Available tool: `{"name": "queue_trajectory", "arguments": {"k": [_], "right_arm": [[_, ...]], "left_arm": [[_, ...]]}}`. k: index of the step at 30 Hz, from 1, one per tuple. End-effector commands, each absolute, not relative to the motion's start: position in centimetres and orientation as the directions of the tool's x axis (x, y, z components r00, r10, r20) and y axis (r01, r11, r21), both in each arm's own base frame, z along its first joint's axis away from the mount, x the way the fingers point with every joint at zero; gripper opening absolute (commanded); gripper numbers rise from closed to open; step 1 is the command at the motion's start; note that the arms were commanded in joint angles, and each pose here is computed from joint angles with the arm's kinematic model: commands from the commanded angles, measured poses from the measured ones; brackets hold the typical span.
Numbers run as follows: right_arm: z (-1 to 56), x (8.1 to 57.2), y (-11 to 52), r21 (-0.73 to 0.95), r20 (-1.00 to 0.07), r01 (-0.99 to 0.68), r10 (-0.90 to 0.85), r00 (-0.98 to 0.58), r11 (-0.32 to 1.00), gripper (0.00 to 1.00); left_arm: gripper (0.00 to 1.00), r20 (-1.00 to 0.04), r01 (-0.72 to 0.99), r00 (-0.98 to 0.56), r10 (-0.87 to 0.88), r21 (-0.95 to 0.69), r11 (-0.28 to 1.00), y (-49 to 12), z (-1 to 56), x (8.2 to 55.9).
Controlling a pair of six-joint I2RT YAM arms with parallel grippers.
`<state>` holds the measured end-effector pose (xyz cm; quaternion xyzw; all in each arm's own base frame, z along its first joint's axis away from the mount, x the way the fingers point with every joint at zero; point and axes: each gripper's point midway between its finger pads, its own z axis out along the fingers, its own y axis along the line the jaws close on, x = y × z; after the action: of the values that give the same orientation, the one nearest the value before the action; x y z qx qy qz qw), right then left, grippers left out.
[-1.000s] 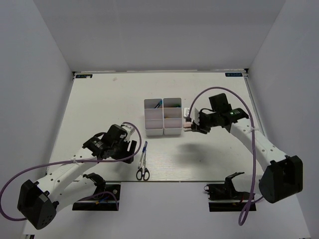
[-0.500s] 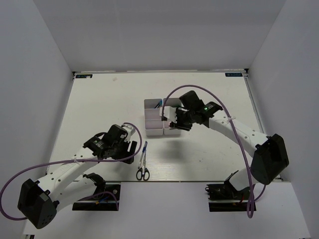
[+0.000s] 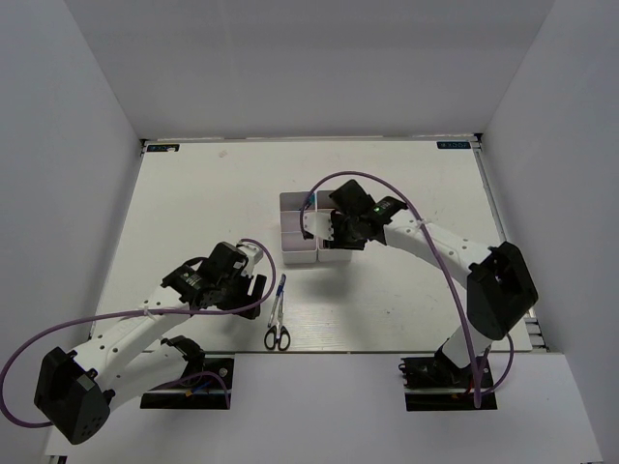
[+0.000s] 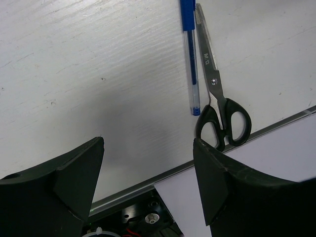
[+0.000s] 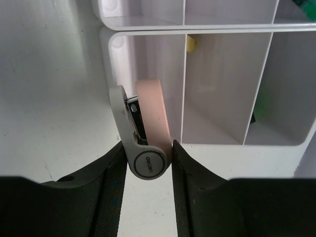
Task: Sort the stationery into containers
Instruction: Place the stapler in the storage box.
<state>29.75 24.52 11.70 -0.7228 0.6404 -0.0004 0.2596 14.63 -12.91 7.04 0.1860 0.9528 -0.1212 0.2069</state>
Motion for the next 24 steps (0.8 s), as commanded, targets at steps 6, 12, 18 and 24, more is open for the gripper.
{"name": "queue_trajectory", "arguments": {"k": [6,12,18,24], "right_arm": [[13.3,31.8,25.7,-0.460,-0.311,-0.887,-0.930,0.194,-0.032,0.06],[12.6,31.9,25.7,-0.451,-0.292,-0.892,-0.940,0.175,-0.026,0.17],[12.4,31.5,25.9,-0.447,-0.290,-0.894,-0.942,0.167,-0.021,0.42],[12.9,31.2,26.1,-0.444,-0.305,-0.896,-0.938,0.166,-0.014,0.59]], "left_arm": [[0.83,-0.459,0.419,-0.835,0.303,-0.175,0.891,-13.3,7.3,14.7],[0.83,-0.459,0.420,-0.835,0.303,-0.176,0.890,-13.3,7.3,14.7],[0.83,-0.460,0.422,-0.834,0.304,-0.179,0.889,-13.4,7.4,14.7],[0.83,-0.456,0.423,-0.836,0.305,-0.182,0.888,-13.4,7.3,14.6]]}}
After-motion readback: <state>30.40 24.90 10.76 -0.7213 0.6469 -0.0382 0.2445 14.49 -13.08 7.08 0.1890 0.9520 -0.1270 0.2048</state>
